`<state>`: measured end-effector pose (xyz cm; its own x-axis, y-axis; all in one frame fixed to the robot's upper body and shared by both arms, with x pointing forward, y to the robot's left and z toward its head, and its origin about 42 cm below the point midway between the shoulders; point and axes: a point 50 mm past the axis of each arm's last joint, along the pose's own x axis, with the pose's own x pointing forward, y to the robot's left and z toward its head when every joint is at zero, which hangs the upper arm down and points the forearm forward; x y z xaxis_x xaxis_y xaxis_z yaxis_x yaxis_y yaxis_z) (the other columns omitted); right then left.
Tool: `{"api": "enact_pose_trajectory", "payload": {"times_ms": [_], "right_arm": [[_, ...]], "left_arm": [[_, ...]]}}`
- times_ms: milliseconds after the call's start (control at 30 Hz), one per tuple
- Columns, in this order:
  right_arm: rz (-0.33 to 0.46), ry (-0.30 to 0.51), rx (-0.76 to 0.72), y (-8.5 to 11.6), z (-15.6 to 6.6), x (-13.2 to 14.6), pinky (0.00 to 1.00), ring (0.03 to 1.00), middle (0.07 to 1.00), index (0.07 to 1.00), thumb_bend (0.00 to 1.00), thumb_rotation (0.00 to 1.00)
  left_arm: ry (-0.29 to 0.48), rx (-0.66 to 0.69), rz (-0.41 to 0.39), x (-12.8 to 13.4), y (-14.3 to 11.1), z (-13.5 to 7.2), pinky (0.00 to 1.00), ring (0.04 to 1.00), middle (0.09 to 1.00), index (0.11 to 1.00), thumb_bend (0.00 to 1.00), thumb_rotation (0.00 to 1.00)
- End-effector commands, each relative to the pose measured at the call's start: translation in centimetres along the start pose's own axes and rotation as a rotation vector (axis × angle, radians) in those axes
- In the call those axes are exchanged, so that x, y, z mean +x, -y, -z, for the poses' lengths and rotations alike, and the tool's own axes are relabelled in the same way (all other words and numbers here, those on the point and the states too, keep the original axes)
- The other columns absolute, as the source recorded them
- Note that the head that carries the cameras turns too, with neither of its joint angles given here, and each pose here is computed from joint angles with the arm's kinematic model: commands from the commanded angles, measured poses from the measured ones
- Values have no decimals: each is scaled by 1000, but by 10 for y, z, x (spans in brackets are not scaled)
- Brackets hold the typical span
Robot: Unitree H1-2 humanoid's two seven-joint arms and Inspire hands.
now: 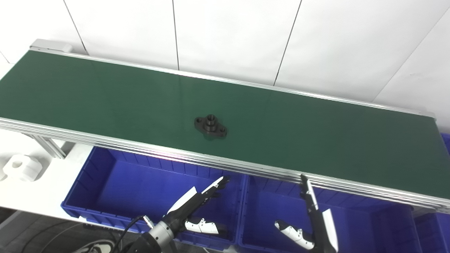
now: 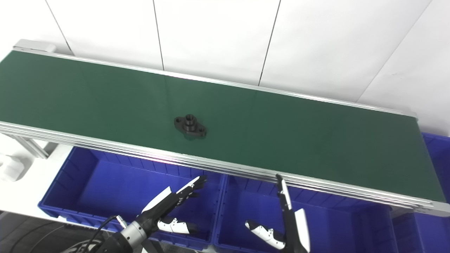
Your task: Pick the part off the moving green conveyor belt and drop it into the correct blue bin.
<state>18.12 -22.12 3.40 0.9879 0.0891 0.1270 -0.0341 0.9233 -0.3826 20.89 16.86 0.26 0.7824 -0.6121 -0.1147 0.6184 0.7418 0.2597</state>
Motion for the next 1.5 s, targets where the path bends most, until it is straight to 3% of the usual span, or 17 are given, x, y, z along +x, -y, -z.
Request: {"api": "enact_pose_trajectory", "payload": {"times_ms": [0,100,233,433,733,933,1133,1467], "right_arm": [[55,137,26,9,-22,13,912,946,964,962,850,587],[78,215,21,18,-40,24,897,918,931,945,841,542],[92,317,-8,30,-63,38,881,895,913,933,830,558],[110,352,-31,39,-88,54,825,865,891,919,839,541],[50,320,-119,40,-111,92,760,832,871,893,831,464],[-29,270,-253,33,-130,137,746,813,848,879,838,417],[-92,199,-334,32,-134,174,749,827,848,864,855,382],[-170,116,-467,19,-130,212,729,807,825,837,845,340]], "left_arm": [[74,38,-9,7,-9,-11,889,968,1000,1000,826,665],[73,39,-10,6,-9,-11,891,972,1000,1000,823,664],[70,44,-16,7,-9,-10,914,980,1000,1000,832,669],[64,51,-27,7,-8,-9,905,977,1000,999,835,680],[55,37,-34,7,-13,-4,892,965,996,997,809,649],[44,51,-40,7,-19,-1,863,947,988,999,815,685],[32,58,-45,9,-22,3,840,935,981,997,814,691],[25,52,-46,9,-28,6,843,933,982,1000,792,679]]}}
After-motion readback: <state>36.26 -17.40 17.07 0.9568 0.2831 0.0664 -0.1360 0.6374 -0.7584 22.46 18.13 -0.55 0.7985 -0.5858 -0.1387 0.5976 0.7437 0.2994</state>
